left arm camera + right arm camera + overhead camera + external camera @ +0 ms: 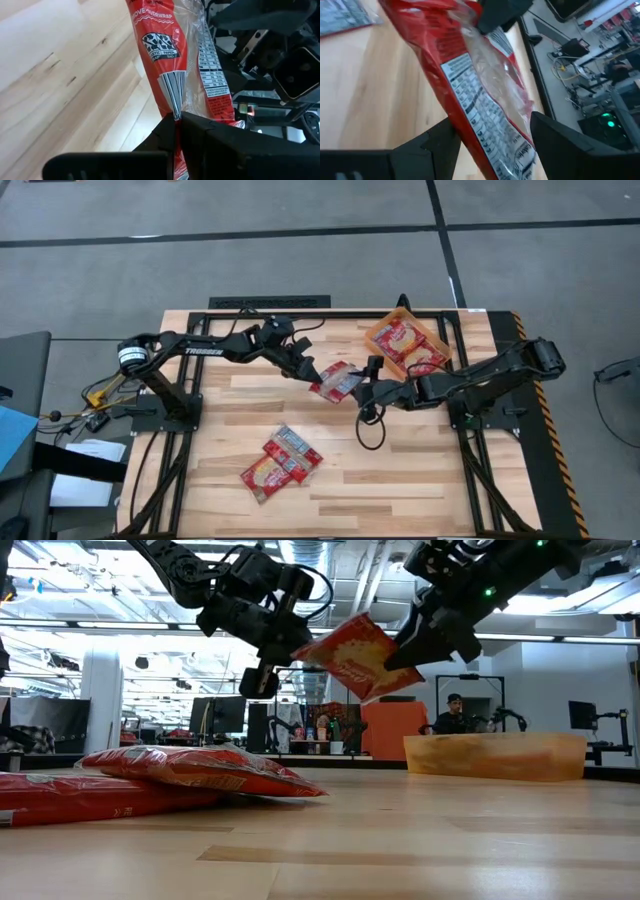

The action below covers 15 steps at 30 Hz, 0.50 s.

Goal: Sort popcorn bags into baskets
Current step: Put the red popcorn bag into the orange bin

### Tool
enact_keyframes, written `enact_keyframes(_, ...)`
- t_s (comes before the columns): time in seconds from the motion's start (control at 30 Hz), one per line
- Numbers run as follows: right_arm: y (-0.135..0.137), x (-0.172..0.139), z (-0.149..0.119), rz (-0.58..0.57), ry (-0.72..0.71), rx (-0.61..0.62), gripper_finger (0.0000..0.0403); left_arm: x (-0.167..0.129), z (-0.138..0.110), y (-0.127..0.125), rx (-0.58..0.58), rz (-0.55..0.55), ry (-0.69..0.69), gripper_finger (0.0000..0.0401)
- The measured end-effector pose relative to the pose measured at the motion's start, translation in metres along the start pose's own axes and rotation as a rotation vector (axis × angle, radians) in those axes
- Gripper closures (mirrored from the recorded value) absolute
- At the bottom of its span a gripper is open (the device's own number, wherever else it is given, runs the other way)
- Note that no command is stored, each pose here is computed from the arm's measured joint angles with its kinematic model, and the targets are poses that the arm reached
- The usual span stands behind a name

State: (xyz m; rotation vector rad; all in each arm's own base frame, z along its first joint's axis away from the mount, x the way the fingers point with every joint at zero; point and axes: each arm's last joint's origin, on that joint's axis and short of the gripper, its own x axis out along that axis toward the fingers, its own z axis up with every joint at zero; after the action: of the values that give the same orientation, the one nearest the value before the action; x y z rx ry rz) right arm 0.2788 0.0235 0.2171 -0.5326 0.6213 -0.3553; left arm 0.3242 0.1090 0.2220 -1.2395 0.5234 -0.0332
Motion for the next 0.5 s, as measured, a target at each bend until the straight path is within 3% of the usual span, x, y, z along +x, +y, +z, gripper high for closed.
enact_keyframes(0.17, 0.0002, -0.0001, -0.0001, -0.001, 0.001, -0.004, 0.021, 0.0008, -0.0008, -0.0005, -0.003, 0.003, -0.003, 0.0401)
enact_keyframes(0.4, 0.0038, -0.0023, 0.0004, 0.017, -0.002, -0.015, 0.0349, 0.0008, 0.0003, 0.0001, -0.01, 0.026, -0.043, 0.04)
enact_keyframes(0.5, 0.0062, -0.0031, -0.001, 0.047, 0.009, 0.081, 0.0388, 0.0004, 0.0019, -0.0001, 0.018, 0.035, -0.073, 0.0388)
